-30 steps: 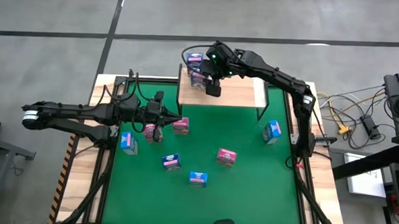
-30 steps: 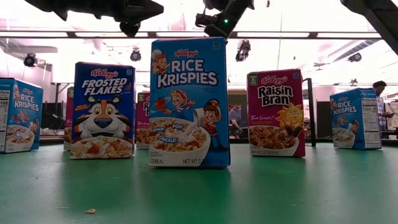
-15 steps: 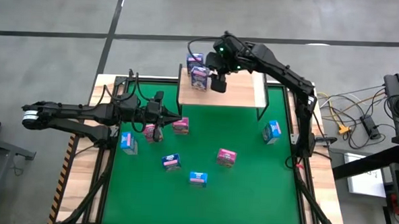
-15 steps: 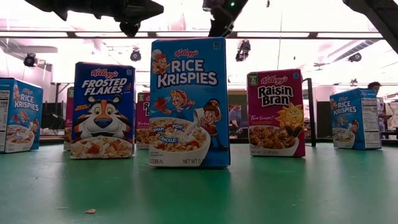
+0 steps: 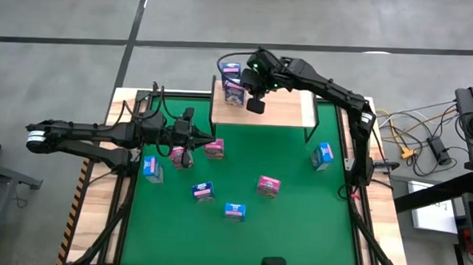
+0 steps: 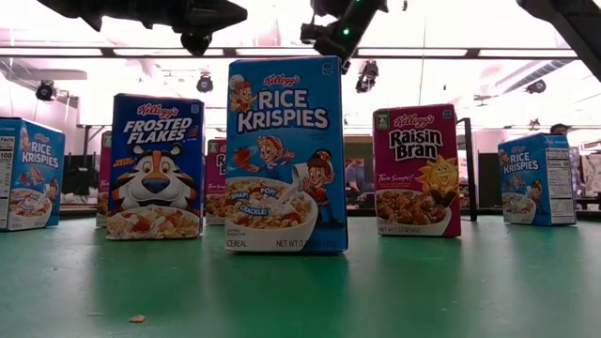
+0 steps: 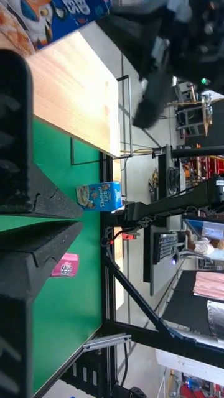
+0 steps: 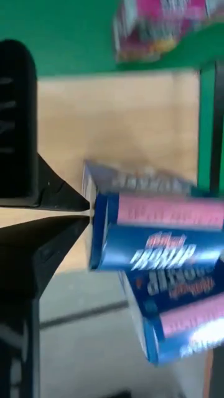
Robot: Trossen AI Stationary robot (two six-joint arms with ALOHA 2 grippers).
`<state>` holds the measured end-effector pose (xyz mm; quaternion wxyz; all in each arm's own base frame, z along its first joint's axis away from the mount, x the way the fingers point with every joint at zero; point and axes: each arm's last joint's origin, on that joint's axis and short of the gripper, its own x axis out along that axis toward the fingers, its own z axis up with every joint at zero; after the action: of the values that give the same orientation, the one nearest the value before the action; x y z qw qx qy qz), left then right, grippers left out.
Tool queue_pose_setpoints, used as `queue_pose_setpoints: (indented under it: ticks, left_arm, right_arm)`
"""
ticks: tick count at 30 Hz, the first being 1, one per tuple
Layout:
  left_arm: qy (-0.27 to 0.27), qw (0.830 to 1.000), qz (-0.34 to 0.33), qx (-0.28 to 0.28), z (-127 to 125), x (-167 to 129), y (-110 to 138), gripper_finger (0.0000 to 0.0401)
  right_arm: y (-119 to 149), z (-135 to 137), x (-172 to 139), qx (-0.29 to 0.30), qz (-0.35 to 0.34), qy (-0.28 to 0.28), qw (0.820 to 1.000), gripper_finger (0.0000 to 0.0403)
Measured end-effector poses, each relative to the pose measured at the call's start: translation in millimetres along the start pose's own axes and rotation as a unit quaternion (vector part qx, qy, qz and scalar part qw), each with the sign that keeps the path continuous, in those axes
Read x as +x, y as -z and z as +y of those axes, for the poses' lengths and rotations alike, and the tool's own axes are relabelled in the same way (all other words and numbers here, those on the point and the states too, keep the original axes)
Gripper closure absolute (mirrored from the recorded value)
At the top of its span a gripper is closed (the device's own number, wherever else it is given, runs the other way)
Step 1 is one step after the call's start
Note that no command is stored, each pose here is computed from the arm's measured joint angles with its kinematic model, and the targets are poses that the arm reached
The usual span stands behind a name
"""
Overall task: Stack cereal on shelf
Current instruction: Put the right blue cereal box on the shelf aligned with the other blue cereal box
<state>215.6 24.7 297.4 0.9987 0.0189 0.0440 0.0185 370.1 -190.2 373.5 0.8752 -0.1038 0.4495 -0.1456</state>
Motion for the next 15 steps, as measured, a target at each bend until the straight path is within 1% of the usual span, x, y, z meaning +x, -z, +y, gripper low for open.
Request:
queue_pose_setpoints:
  ticks: [3,15]
  left_arm:
    - [0.000,1.000,0.000,0.000,0.0,0.0,0.1,0.0401]
    - [0.000,1.000,0.000,0.000,0.0,0.0,0.0,0.0401]
  right_arm:
    - [-0.1,-2.7,3.3,-0.001,0.000,0.026,1.000,0.0394]
    - [-3.2,-3.5,11.6,-0.004,-0.030,0.036,0.999,0.0394]
